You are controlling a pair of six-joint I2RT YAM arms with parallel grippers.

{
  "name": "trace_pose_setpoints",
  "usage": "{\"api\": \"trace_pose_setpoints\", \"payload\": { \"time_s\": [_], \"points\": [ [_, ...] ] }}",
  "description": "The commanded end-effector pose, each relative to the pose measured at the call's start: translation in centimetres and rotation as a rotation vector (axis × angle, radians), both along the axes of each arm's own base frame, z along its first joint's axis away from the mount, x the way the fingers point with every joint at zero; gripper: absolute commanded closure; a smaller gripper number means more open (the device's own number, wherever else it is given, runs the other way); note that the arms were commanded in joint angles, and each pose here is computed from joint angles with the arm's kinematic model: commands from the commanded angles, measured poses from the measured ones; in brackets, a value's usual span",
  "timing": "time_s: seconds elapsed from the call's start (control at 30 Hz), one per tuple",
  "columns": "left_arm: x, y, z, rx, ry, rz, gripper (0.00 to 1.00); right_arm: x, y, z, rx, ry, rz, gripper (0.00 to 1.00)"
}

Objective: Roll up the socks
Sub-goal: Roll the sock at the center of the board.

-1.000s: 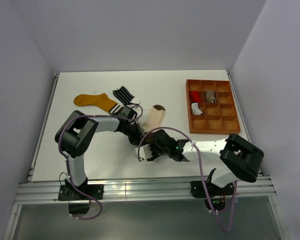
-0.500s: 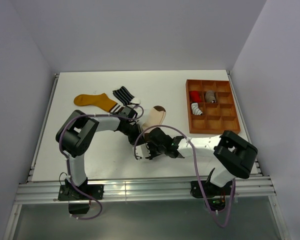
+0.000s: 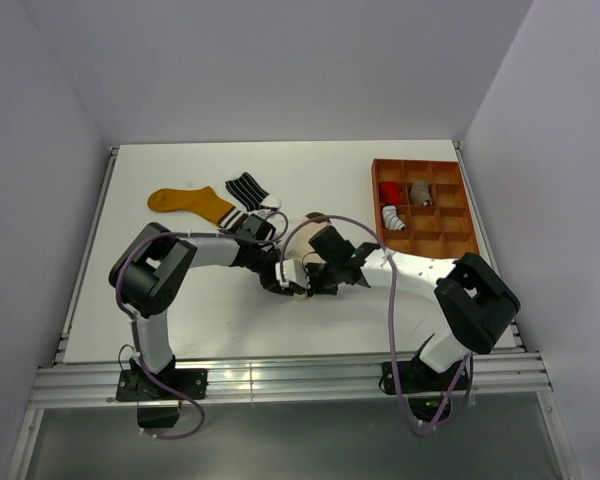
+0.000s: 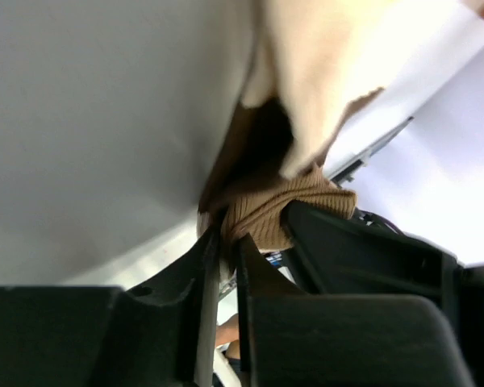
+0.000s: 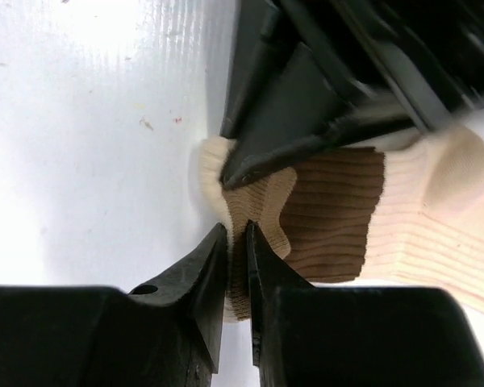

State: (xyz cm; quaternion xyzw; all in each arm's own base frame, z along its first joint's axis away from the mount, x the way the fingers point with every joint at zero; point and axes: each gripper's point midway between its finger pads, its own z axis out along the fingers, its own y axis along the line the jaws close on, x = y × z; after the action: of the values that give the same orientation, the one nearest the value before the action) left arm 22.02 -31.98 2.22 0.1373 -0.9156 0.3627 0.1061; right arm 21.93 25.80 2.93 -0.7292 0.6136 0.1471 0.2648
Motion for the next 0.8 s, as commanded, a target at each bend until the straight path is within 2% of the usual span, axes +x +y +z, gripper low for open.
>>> {"api": "trace_pose_setpoints", "payload": {
  "time_s": [0.0,0.03,0.2,0.33,0.53,0.63,0.77],
  "points": [
    [-0.1,0.9,0.6,0.024,-0.015,0.06,0.83,-0.9,-2.4,0.8,-0.029,0.163,-0.066,0.83],
    [0.1,0.8,0.9,0.012,-0.027,0.072,0.78,-1.0,-2.5,0.8,-0.025,0.179,-0.066,0.83],
    [1.6,0.9,3.1,-0.018,-0.139,0.144,0.67,-2.0,-3.4,0.8,-0.012,0.313,-0.089,0.84],
    [2.7,1.1,4.1,-0.027,-0.23,0.202,0.67,-1.8,-3.7,0.7,-0.003,0.426,-0.12,0.84],
    [5.2,-0.1,6.6,-0.096,-0.472,0.263,0.65,-1.8,-4.4,1.2,0.061,0.605,-0.151,0.84],
    [6.4,-1.3,7.3,-0.2,-0.517,0.299,0.64,-1.2,-5.0,1.2,0.08,0.627,-0.175,0.84],
    [7.7,-2.9,5.5,-0.206,-0.497,0.289,0.63,-1.0,-5.6,0.9,0.07,0.619,-0.194,0.84]
  ]
}}
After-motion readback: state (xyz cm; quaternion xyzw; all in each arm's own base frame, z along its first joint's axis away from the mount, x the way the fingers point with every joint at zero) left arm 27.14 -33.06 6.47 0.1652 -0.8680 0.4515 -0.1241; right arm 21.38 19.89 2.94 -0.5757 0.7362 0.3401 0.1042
